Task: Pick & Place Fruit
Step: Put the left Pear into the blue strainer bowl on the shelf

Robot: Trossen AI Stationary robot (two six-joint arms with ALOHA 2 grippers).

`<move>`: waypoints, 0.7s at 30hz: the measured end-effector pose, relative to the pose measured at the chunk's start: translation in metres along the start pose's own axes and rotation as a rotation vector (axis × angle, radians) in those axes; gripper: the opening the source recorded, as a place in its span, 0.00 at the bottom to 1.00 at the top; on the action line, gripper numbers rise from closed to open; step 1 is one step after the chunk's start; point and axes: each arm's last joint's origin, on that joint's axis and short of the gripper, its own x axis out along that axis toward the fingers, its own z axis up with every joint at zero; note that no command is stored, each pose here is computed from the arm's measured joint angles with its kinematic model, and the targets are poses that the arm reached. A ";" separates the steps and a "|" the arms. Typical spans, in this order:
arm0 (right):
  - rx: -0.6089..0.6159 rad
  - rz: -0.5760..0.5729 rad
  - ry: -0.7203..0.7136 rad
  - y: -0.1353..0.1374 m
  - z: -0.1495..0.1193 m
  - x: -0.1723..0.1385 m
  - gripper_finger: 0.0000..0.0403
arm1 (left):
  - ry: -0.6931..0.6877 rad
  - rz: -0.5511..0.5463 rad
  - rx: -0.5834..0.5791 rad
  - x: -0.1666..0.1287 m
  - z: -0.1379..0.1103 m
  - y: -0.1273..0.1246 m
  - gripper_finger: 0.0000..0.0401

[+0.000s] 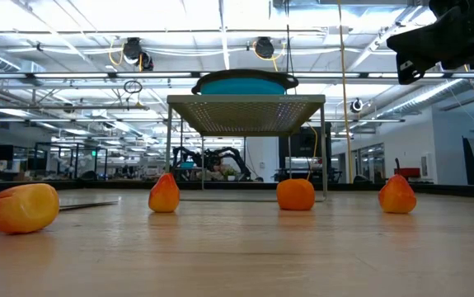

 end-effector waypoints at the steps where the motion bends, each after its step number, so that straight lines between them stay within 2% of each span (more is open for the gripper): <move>1: 0.000 0.000 0.000 0.000 0.000 0.000 0.00 | -0.007 0.043 -0.049 0.001 0.001 0.004 0.26; 4: 0.000 0.000 0.000 0.000 0.000 0.000 0.00 | -0.019 0.139 -0.184 0.005 0.000 0.016 0.26; 7: 0.000 0.000 0.000 0.000 0.000 0.000 0.00 | -0.031 0.185 -0.268 0.009 -0.004 0.029 0.26; 21: 0.000 -0.001 0.000 0.000 0.000 0.000 0.00 | -0.028 0.338 -0.405 0.019 -0.021 0.074 0.26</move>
